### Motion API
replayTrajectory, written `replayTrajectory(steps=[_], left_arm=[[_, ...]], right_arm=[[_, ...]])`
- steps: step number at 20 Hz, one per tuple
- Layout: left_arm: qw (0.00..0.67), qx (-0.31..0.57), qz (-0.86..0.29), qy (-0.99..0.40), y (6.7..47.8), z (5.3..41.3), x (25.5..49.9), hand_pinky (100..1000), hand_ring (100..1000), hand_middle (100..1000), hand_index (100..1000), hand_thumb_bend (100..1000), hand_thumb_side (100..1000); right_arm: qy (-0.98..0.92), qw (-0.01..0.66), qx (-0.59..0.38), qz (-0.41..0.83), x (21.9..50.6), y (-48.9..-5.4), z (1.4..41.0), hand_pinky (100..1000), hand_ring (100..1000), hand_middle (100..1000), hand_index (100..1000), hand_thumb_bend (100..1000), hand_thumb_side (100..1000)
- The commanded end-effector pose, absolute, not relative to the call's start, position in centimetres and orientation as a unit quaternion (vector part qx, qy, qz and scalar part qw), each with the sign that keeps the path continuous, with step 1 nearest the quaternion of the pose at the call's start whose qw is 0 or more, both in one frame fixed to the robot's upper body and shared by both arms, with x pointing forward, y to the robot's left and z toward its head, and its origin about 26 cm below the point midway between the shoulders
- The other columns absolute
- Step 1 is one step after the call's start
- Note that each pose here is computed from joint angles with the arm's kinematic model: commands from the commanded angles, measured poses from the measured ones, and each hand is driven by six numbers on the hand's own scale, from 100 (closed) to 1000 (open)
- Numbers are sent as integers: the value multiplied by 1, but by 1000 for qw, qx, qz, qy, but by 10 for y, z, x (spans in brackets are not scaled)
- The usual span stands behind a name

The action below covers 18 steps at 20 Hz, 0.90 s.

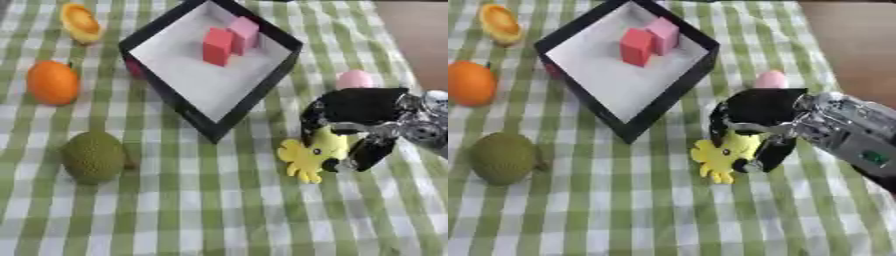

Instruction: Pick up objects on the table and place them in the box.

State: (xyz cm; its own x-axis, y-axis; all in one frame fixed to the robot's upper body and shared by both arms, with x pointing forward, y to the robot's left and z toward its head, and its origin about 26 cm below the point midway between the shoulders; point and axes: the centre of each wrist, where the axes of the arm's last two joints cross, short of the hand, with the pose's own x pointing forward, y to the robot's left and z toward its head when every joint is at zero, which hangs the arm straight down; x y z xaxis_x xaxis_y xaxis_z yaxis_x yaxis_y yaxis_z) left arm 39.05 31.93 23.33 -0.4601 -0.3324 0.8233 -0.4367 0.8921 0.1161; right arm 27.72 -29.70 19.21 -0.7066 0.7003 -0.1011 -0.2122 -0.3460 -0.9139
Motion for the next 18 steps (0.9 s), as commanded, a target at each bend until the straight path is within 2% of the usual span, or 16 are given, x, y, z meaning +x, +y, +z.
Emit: replayTrajectory(steps=[1,14,15,16,18], left_arm=[[451,226,53,-862,321,245,387,806,847,808,820,726,719],[447,234,56,-861,326,246,384,807,847,807,819,720,720],[447,235,55,-862,326,246,384,807,847,807,819,721,725],[446,236,55,-862,326,247,384,807,847,807,819,719,720],[444,236,54,-863,326,248,384,807,847,808,819,717,719]], right_arm=[[-507,279,-253,776,277,-297,203,772,666,547,601,340,100],[-601,224,-303,705,285,-313,259,767,649,520,573,296,100],[-609,215,-305,700,286,-313,267,769,648,520,580,196,100],[-617,207,-306,695,286,-313,275,770,647,520,580,287,100],[-630,199,-307,685,287,-310,294,770,645,519,579,284,100]])
